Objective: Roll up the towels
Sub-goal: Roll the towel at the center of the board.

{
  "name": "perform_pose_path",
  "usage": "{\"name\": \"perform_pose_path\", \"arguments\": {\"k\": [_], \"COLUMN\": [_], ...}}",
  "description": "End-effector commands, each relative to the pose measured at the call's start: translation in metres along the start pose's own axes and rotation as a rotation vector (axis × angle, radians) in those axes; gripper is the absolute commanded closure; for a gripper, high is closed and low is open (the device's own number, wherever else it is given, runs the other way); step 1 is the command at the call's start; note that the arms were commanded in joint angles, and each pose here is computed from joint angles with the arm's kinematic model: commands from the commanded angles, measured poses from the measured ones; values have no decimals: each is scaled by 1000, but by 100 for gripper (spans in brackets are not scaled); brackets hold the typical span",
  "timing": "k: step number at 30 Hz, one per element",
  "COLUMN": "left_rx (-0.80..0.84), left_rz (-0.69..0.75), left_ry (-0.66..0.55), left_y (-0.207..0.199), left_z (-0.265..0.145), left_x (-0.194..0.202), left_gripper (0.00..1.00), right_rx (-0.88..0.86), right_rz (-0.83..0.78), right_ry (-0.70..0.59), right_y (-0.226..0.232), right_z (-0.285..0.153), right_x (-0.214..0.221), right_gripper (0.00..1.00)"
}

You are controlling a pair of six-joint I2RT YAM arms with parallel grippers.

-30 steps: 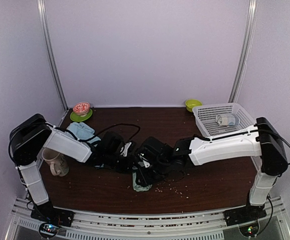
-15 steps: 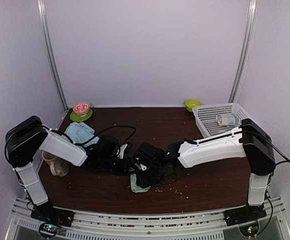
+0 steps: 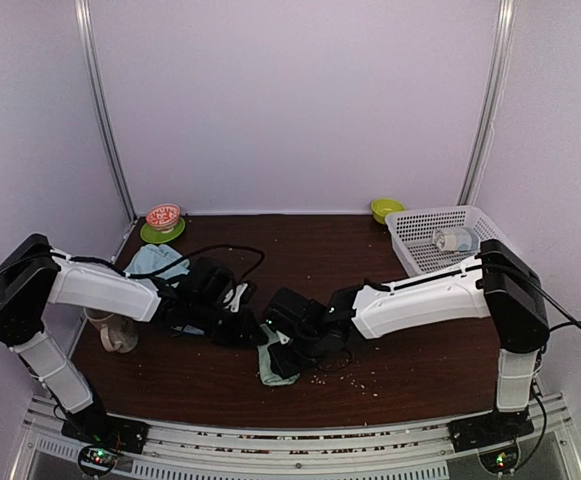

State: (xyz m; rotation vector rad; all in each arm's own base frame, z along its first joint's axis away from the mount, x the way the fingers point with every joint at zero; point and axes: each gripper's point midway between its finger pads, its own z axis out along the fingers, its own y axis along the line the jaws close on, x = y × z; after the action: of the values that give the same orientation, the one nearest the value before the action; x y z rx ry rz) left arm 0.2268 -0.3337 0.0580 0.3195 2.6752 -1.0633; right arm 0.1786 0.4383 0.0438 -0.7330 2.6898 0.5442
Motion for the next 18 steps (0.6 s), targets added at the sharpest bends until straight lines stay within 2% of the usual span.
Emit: {"name": "perform_pose_path", "arguments": {"k": [1, 11, 15, 18], "left_rx": [4, 58, 5, -31], "left_rz": [34, 23, -19, -67], "left_ry": [-32, -14, 24, 30], "left_y": [-14, -21, 5, 28], "left_z": [-5, 16, 34, 40], "left_x": [-19, -27, -15, -6], "left_gripper": [91, 91, 99, 100], "right_rx": [81, 73, 62, 39], "right_rz": [-26, -32, -35, -31], "right_ry": [106, 108, 99, 78], "right_y": [-17, -13, -10, -5], "right_z": [19, 20, 14, 2], "right_x": [33, 34, 31, 25], "right_gripper": [67, 67, 65, 59]}}
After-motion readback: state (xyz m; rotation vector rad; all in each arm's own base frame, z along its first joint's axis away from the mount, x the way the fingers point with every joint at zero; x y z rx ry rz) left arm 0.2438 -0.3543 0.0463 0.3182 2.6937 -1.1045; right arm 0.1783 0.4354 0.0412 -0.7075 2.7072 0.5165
